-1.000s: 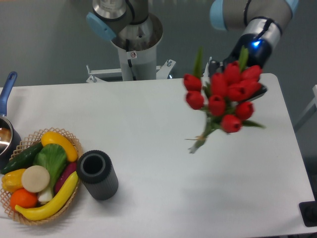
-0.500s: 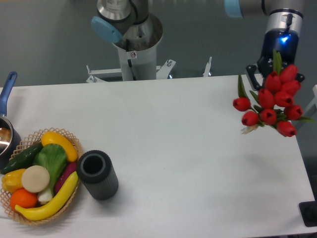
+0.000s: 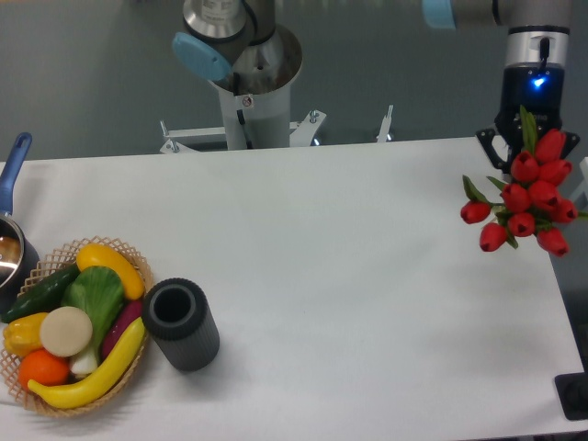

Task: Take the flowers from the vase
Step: 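Hold the tulips raised beside the table edge, away from the vase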

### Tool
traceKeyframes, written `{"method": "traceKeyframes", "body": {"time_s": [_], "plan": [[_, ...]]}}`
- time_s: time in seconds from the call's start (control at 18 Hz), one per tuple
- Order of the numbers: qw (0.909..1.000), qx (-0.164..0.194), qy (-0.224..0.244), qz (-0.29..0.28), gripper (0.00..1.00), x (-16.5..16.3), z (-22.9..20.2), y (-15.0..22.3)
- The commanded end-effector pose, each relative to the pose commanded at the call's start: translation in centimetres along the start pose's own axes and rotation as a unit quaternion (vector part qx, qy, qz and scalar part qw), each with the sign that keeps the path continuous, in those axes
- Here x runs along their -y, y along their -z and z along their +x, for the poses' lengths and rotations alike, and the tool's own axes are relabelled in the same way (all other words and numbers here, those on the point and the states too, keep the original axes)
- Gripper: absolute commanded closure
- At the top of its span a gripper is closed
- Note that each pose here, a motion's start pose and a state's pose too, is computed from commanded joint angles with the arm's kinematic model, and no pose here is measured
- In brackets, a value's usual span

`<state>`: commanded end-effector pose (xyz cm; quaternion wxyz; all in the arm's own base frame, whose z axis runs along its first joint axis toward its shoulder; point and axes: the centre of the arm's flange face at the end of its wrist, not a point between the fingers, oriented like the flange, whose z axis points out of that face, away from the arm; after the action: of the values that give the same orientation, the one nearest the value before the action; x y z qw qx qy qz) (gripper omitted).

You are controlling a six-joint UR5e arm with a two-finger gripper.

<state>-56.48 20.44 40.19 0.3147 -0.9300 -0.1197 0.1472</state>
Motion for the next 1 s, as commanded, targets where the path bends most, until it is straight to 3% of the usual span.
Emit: {"method": "traceKeyframes", "body": {"time_s": [0.39, 0.61, 1.0], "plan": [[0.9958, 0.008, -0.021, -0.089, 1.0, 2.2, 0.0, -0.8], [0.9832, -0.005, -0.057, -0.174, 0.99, 3.4, 1.2, -2.7], [0.9653, -0.027, -0.096, -0.241, 0.99, 4.0, 1.8, -4.6]]}}
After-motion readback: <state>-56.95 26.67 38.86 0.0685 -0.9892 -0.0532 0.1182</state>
